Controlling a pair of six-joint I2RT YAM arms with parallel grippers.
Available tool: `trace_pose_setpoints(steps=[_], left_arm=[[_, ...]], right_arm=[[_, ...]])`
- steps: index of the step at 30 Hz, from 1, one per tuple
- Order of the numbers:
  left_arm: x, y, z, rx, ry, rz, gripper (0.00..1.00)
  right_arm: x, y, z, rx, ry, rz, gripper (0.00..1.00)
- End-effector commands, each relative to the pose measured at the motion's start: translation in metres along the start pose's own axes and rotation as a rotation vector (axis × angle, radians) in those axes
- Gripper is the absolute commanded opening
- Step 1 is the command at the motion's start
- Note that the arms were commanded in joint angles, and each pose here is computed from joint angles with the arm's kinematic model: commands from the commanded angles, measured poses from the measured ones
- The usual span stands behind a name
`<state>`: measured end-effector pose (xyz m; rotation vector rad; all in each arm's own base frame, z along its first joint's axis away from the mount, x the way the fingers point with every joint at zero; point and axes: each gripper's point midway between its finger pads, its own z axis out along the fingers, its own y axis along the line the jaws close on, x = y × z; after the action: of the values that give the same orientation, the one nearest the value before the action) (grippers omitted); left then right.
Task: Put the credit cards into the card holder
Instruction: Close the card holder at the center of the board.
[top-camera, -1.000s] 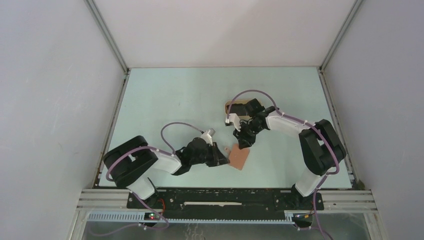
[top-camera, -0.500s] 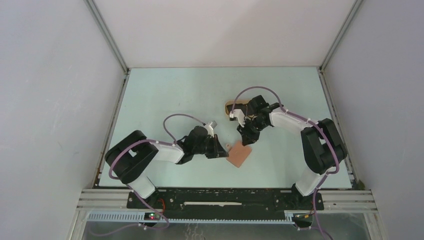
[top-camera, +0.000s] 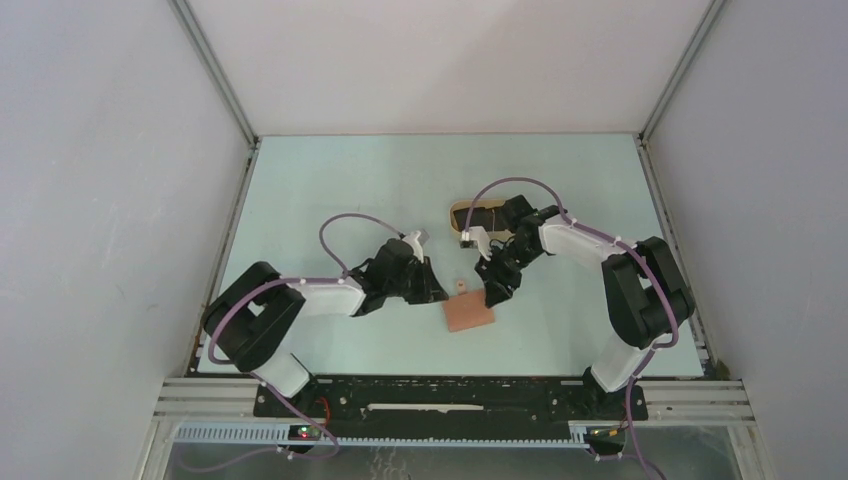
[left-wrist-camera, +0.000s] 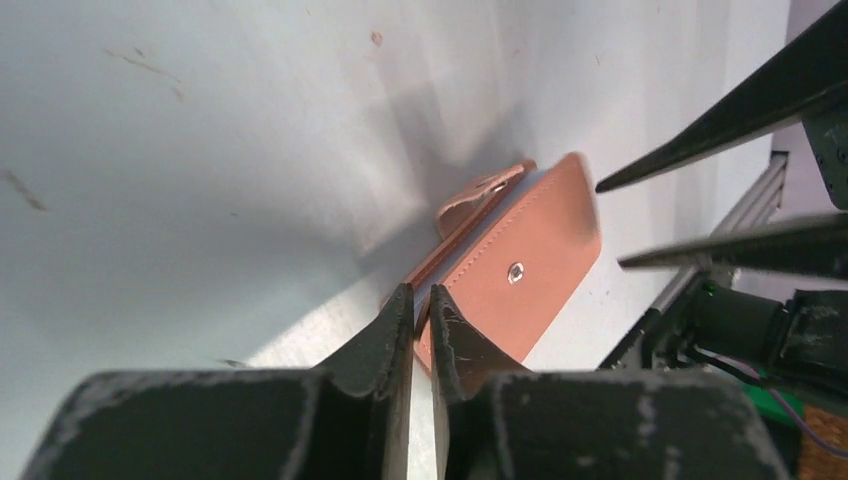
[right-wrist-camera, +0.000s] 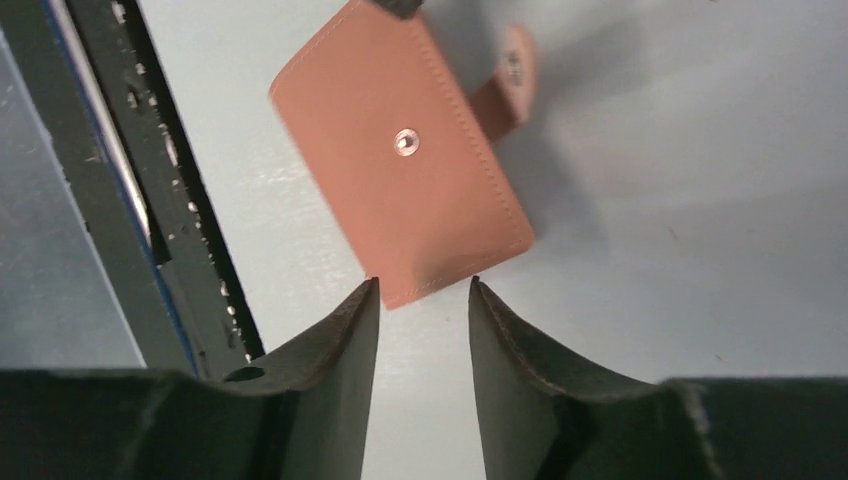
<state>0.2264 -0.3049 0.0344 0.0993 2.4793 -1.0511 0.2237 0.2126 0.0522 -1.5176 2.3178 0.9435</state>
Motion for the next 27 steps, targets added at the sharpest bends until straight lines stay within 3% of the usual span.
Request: trace_pose_setpoints(steps=[1,6,11,12,13,14,15,18,21,23,27], left_arm=[[-0.039,-0.011,-0.015,-0.024,-0.122,0.104,0.17],[-0.043,-0.016,-0.042,-0.005,-0.199,0.168,0.26],[-0.058,-0.029,-0.084,0.040,-0.362,0.284,0.36],[-0.062,-0.031,-0.092,0.041,-0.400,0.303,0.40],[-0.067,-0.033,-0.102,0.042,-0.444,0.319,0.45],[-0.071,-0.035,-0.111,0.048,-0.486,0.336,0.52],[-0.075,-0.037,-0.121,0.056,-0.536,0.347,0.62],[-0.081,-0.035,-0.137,0.068,-0.631,0.330,0.98],[-0.074,-0.031,-0.135,0.082,-0.608,0.338,1.00],[-0.065,-0.026,-0.129,0.086,-0.571,0.352,1.00],[-0.056,-0.013,-0.122,0.069,-0.551,0.318,1.00]], right_arm=[[-0.013,0.020,-0.013,-0.059,-0.065,-0.026,0.51],[-0.026,0.012,-0.044,0.052,-0.151,-0.128,0.54],[-0.059,0.017,-0.082,0.181,-0.267,-0.428,0.60],[-0.068,0.022,-0.089,0.190,-0.297,-0.518,0.65],[-0.074,0.025,-0.095,0.202,-0.324,-0.583,0.78],[-0.083,0.026,-0.099,0.212,-0.355,-0.611,0.98],[-0.090,0.027,-0.101,0.208,-0.387,-0.610,0.99],[-0.101,0.039,-0.092,0.062,-0.395,-0.649,0.99],[-0.100,0.034,-0.071,-0.088,-0.318,-0.566,0.88],[-0.097,0.021,-0.059,-0.100,-0.229,-0.483,0.81],[-0.086,0.006,-0.040,-0.120,-0.149,-0.395,0.79]])
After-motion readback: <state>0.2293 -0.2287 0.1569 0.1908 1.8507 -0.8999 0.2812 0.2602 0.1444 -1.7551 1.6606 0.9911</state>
